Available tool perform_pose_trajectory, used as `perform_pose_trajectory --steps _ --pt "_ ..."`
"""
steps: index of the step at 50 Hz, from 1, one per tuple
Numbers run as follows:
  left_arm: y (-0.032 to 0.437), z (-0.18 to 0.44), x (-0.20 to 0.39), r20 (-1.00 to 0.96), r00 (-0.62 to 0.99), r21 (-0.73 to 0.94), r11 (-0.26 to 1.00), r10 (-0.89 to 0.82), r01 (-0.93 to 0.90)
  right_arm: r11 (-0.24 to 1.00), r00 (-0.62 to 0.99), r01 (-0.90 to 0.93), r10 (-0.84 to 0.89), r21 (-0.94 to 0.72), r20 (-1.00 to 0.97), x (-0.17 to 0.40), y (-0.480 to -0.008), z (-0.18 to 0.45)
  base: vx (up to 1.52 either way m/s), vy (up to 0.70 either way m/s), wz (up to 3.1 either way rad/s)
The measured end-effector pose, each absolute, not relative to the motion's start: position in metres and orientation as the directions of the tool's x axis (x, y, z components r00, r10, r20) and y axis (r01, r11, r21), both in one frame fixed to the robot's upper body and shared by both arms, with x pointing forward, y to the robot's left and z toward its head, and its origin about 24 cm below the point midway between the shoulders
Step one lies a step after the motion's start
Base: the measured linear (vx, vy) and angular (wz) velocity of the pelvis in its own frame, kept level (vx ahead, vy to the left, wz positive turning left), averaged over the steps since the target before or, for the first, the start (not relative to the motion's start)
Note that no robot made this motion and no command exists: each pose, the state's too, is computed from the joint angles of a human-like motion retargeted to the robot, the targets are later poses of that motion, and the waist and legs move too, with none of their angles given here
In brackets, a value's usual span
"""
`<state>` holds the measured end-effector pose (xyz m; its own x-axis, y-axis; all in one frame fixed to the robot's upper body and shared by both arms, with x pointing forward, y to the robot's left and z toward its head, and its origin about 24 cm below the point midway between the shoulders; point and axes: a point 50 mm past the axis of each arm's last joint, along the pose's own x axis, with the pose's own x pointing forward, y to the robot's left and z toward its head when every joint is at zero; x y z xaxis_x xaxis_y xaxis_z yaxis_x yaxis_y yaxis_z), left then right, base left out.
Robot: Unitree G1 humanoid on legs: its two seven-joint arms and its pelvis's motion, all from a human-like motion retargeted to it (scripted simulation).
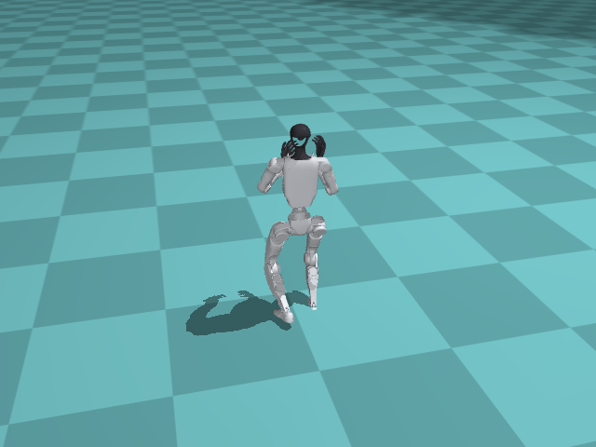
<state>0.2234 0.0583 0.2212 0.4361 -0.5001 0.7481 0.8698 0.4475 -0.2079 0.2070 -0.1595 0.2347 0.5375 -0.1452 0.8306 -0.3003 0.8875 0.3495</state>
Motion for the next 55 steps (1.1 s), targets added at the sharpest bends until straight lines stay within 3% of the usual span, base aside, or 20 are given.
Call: perform_pose_trajectory --steps 6,16,24,29,35,40,44,48,51,55 --pt "0.093 0.176 0.226 0.616 0.621 -0.215 0.656 -0.484 0.724 0.929 0.620 -0.092 -0.229 0.359 0.750 0.200 -0.178 0.206 -0.31 0.07 -0.09" --pt "0.152 0.153 0.218 0.522 0.783 -0.093 0.889 -0.340 0.448 0.986 0.499 0.092 -0.163 0.135 0.851 0.198 -0.170 0.213 -0.43 0.13 0.23" --pt "0.166 0.160 0.207 0.571 0.777 0.014 0.949 -0.266 0.315 1.000 0.510 0.006 -0.009 0.006 0.860 0.201 -0.149 0.214 -0.38 0.00 0.11" --pt "0.161 0.179 0.200 0.675 0.693 0.088 0.959 -0.255 0.268 0.999 0.501 0.036 -0.025 0.008 0.865 0.203 -0.144 0.215 -0.27 -0.08 0.22" --pt "0.153 0.196 0.196 0.753 0.582 0.207 0.950 -0.307 0.234 0.994 0.489 0.112 -0.050 -0.006 0.871 0.213 -0.140 0.214 -0.26 -0.19 -0.13" --pt "0.152 0.193 0.203 0.720 0.589 0.268 0.930 -0.367 0.252 0.990 0.527 0.089 0.043 -0.105 0.849 0.227 -0.133 0.207 -0.29 -0.29 -0.60" --pt "0.154 0.163 0.218 0.568 0.695 0.290 0.898 -0.440 0.332 0.971 0.663 -0.044 0.204 -0.234 0.720 0.247 -0.125 0.179 -0.22 -0.33 -0.70" --pt "0.161 0.106 0.231 0.288 0.812 0.292 0.854 -0.508 0.431 0.927 0.841 -0.220 0.338 -0.304 0.422 0.268 -0.129 0.118 -0.13 -0.28 -0.58" --pt "0.170 0.048 0.231 0.015 0.855 0.258 0.828 -0.518 0.497 0.919 0.938 -0.280 0.324 -0.278 0.125 0.272 -0.149 0.054 -0.04 -0.21 -0.45" --pt "0.189 -0.035 0.208 -0.365 0.817 0.167 0.832 -0.446 0.529 0.946 0.949 -0.228 0.163 -0.231 -0.268 0.246 -0.190 -0.032 0.01 -0.15 -0.23"
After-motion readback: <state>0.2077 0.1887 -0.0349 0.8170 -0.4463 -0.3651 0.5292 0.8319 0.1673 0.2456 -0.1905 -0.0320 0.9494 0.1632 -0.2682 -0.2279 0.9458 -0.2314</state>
